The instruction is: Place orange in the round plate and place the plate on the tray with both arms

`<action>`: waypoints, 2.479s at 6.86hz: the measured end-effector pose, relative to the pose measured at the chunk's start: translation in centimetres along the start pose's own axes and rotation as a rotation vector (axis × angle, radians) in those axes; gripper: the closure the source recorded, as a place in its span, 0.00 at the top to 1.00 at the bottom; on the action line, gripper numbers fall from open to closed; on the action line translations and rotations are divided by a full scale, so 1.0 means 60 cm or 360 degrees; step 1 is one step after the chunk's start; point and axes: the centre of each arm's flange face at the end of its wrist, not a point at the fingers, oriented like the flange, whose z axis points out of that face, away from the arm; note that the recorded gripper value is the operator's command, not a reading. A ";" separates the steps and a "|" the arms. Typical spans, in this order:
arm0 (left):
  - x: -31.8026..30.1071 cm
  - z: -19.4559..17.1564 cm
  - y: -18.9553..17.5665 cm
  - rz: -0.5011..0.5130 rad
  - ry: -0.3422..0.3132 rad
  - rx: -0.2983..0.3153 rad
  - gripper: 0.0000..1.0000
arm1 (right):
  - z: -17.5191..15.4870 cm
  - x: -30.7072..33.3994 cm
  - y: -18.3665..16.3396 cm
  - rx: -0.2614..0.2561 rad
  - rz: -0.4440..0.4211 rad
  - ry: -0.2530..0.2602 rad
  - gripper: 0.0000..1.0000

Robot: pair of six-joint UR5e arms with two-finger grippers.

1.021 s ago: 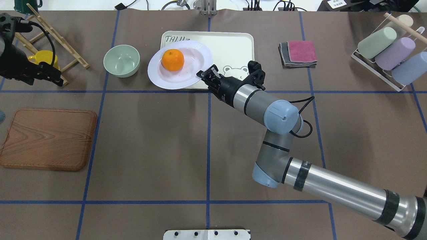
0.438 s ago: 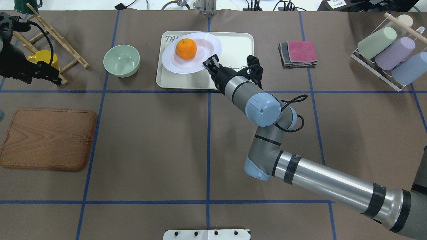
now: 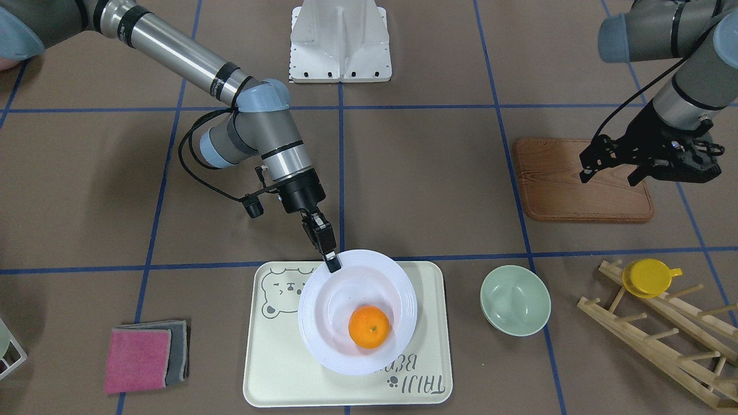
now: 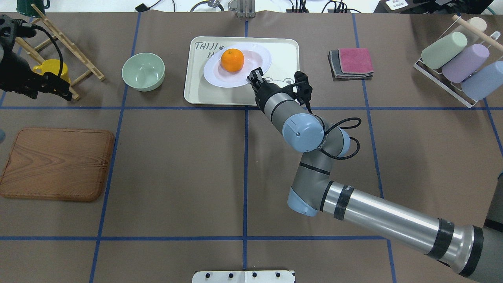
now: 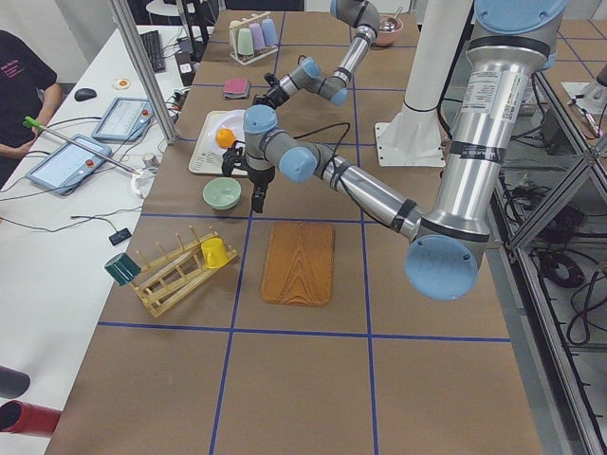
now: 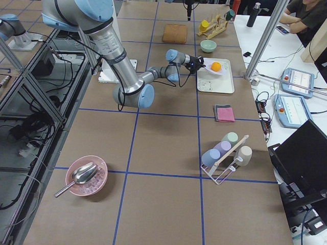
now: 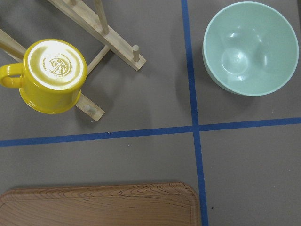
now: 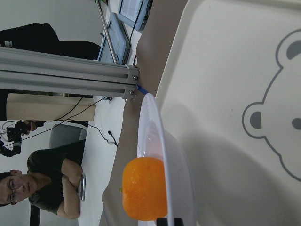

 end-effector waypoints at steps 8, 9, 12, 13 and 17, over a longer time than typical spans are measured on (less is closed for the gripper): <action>-0.005 0.001 0.000 0.0004 -0.0006 0.0000 0.97 | -0.034 -0.030 -0.014 -0.0206 -0.0761 0.0502 1.00; -0.013 0.002 -0.001 0.0046 -0.0015 -0.0003 0.97 | -0.066 -0.055 -0.044 -0.0335 -0.1028 0.0659 1.00; -0.099 0.009 0.001 0.0267 -0.0078 -0.0029 0.97 | -0.137 -0.131 -0.245 -0.0644 -0.1427 0.0834 1.00; -0.142 0.001 0.008 0.0319 -0.0103 -0.0030 0.97 | -0.148 -0.140 -0.323 -0.0645 -0.1537 0.0857 1.00; -0.305 -0.039 0.058 0.0405 -0.0181 -0.0035 0.97 | -0.247 -0.102 -0.664 -0.0728 -0.1790 0.1007 1.00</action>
